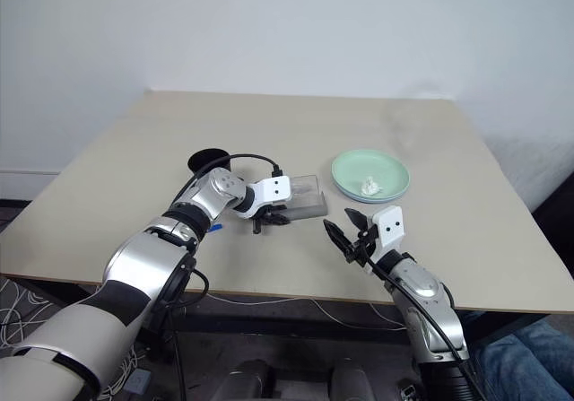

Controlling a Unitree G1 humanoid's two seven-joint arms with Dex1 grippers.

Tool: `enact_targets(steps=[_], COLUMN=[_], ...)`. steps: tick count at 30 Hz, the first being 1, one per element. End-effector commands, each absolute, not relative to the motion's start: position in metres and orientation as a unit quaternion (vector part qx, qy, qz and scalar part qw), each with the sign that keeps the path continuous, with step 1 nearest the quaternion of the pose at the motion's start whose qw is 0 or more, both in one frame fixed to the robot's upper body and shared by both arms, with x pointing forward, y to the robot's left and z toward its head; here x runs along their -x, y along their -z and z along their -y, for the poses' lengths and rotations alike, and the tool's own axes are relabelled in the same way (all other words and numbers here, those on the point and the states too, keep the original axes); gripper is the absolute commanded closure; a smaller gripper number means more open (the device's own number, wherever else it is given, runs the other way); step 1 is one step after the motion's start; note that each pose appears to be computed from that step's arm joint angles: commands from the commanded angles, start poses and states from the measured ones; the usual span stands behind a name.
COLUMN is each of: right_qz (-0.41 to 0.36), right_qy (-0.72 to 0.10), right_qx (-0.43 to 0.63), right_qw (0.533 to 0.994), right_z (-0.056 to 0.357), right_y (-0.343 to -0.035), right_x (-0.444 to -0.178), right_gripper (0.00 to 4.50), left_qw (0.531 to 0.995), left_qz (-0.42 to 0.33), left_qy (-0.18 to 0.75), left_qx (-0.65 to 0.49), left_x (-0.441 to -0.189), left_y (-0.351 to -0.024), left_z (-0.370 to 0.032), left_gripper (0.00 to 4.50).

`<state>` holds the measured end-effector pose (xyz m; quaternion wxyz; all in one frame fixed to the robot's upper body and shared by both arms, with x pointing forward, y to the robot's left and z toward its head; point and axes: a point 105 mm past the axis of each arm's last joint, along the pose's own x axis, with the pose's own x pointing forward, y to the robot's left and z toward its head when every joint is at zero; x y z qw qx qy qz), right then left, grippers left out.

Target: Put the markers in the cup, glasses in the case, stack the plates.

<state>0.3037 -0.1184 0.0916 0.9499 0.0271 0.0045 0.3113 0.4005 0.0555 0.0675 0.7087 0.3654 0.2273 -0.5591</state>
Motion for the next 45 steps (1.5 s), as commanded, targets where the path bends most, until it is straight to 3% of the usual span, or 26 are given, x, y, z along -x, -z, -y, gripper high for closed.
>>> enact_targets(steps=[1, 13, 22, 28, 33, 36, 43, 45], right_qz=[0.018, 0.018, 0.018, 0.018, 0.020, 0.021, 0.022, 0.023], right_qy=[-0.314, -0.322, -0.326, -0.328, -0.331, -0.331, -0.334, -0.335], right_qx=[-0.016, -0.014, -0.013, -0.013, -0.012, -0.011, -0.010, -0.010], right_qw=[0.949, 0.947, 0.945, 0.944, 0.944, 0.943, 0.942, 0.942], right_z=[0.119, 0.118, 0.117, 0.117, 0.116, 0.116, 0.115, 0.114], right_y=[-0.105, -0.106, -0.106, -0.106, -0.107, -0.107, -0.107, -0.107], right_x=[-0.306, -0.309, -0.311, -0.312, -0.314, -0.315, -0.317, -0.318], right_gripper=[1.51, 1.51, 1.51, 1.51, 1.51, 1.51, 1.51, 1.51], left_qw=[0.720, 0.677, 0.618, 0.612, 0.633, 0.652, 0.676, 0.690], left_qz=[-0.194, -0.221, -0.246, -0.257, -0.251, -0.243, -0.219, -0.208], left_qy=[0.574, 0.643, 0.711, 0.710, 0.692, 0.686, 0.682, 0.676], left_qx=[-0.338, -0.281, -0.228, -0.236, -0.239, -0.212, -0.173, -0.153], left_x=[-0.405, -0.387, -0.355, -0.345, -0.350, -0.355, -0.363, -0.370], left_y=[-0.093, -0.104, -0.100, -0.093, -0.090, -0.099, -0.122, -0.136], left_z=[-0.043, -0.030, -0.019, -0.026, -0.025, -0.020, -0.014, -0.014], left_gripper=[3.31, 3.31, 3.31, 3.31, 3.31, 2.72, 0.29, 0.29])
